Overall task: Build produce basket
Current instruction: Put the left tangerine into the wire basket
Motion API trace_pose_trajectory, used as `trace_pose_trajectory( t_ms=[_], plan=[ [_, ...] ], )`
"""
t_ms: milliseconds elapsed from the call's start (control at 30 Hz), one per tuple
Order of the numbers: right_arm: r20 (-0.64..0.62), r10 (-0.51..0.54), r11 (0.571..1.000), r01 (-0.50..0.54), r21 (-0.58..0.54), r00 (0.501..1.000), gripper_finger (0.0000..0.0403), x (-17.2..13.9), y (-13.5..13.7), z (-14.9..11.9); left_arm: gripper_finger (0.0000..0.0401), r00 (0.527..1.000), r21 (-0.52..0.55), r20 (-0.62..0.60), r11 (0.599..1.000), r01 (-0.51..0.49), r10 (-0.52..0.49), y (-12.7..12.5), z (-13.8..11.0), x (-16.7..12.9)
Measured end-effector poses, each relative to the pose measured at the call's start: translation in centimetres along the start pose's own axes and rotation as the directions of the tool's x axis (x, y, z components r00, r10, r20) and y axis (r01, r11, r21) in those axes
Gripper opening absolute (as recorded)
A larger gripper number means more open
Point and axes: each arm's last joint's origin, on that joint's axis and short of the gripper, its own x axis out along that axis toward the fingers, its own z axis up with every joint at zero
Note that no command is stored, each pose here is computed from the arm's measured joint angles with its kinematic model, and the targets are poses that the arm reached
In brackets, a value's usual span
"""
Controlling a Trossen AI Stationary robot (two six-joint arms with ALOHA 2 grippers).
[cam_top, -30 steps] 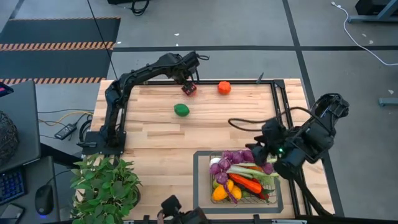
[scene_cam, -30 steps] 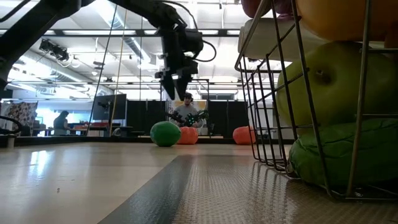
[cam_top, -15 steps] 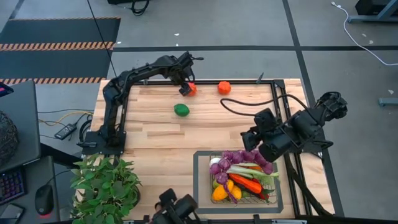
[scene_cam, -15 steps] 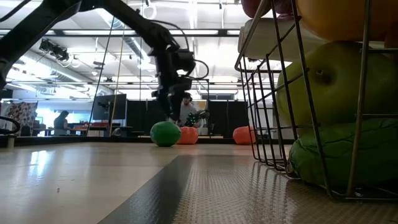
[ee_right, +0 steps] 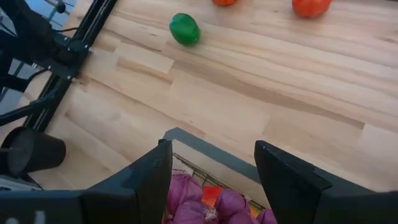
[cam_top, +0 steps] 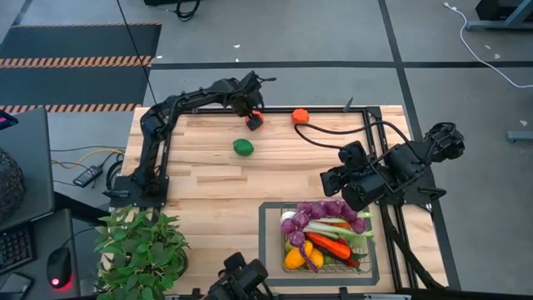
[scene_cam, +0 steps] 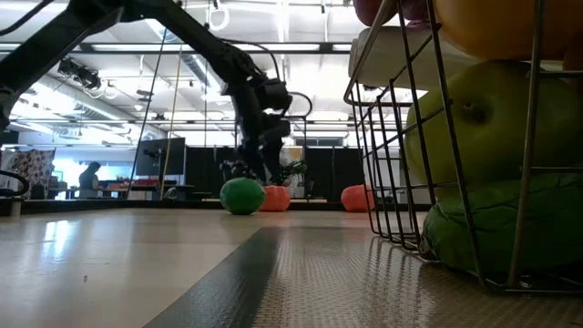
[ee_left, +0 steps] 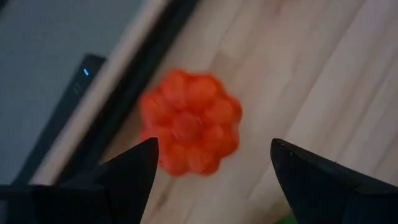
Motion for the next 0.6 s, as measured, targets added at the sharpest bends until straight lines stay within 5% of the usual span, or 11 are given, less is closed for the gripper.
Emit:
trace_pose_trajectory(
  t_ms=[267, 600],
  plan=[
    [-0.067, -0.003, 0.999, 0.006, 0.049, 0.998, 0.0234, 0.0, 0.0, -0.2, 0.0318, 0.998, -0.027, -0.025, 0.998, -0.056, 0.055, 0.1, -0.1, 2.5],
    [-0.075, -0.008, 0.999, 0.012, 0.050, 0.997, 0.0234, 0.0, 0.0, -0.2, 0.0318, 0.993, -0.016, 0.037, 0.994, -0.112, 0.113, 0.4, 1.0, 2.0]
  ],
)
